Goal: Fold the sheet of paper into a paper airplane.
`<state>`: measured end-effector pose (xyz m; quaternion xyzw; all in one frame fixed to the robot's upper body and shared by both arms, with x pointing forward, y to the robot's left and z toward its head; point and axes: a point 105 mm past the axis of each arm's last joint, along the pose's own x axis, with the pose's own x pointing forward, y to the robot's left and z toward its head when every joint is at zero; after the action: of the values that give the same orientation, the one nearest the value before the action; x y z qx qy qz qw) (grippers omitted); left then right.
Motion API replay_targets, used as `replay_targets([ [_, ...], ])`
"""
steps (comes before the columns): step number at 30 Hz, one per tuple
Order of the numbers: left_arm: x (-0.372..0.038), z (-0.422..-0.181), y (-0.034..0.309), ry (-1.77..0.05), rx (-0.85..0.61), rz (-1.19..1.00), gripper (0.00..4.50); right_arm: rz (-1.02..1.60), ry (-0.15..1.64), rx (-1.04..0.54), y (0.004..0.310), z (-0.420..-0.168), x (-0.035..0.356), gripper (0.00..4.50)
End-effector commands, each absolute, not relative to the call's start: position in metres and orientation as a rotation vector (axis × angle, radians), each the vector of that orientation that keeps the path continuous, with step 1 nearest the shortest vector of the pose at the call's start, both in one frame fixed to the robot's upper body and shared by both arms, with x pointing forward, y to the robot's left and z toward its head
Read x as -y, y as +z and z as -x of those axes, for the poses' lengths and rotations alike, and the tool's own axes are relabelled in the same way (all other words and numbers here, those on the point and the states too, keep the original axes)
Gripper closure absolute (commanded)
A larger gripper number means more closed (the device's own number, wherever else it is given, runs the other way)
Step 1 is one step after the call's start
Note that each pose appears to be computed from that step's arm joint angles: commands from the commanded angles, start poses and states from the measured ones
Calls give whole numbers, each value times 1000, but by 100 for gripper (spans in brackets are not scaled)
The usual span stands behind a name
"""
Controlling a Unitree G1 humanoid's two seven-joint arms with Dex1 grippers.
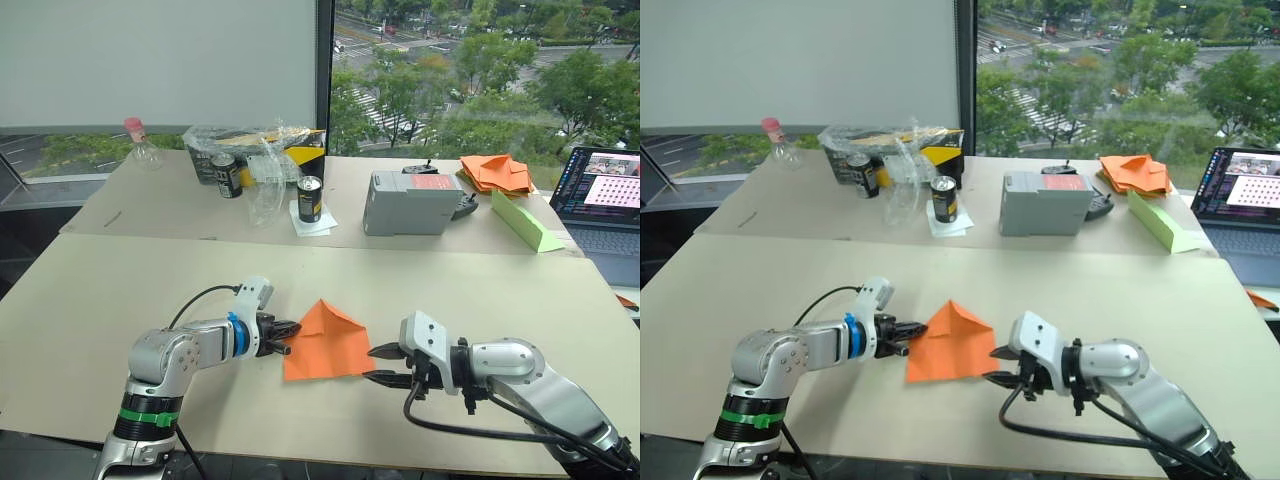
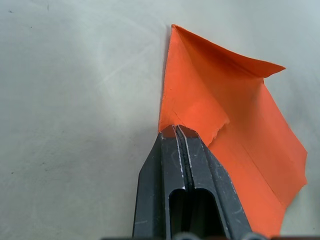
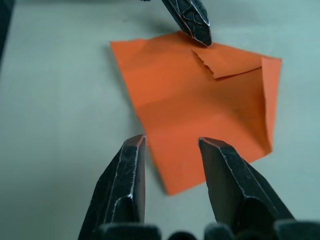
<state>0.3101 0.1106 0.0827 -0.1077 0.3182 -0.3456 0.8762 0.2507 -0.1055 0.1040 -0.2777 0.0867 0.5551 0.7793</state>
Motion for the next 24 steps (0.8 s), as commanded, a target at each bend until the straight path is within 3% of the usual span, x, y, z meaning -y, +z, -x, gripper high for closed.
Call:
replay_targets([
  [1, -118, -311, 74, -679, -700, 212, 450, 740, 1208, -56, 107, -249, 103, 255],
  [7, -120, -311, 74, -676, -701, 212, 450, 862, 1266, -6, 92, -237, 109, 255],
  [16, -118, -311, 74, -683, -701, 212, 450, 1022, 1164, 135, 89, -253, 111, 255],
  [24, -119, -311, 75, -682, -702, 212, 450, 1115, 1199, 168, 75, -247, 120, 255],
])
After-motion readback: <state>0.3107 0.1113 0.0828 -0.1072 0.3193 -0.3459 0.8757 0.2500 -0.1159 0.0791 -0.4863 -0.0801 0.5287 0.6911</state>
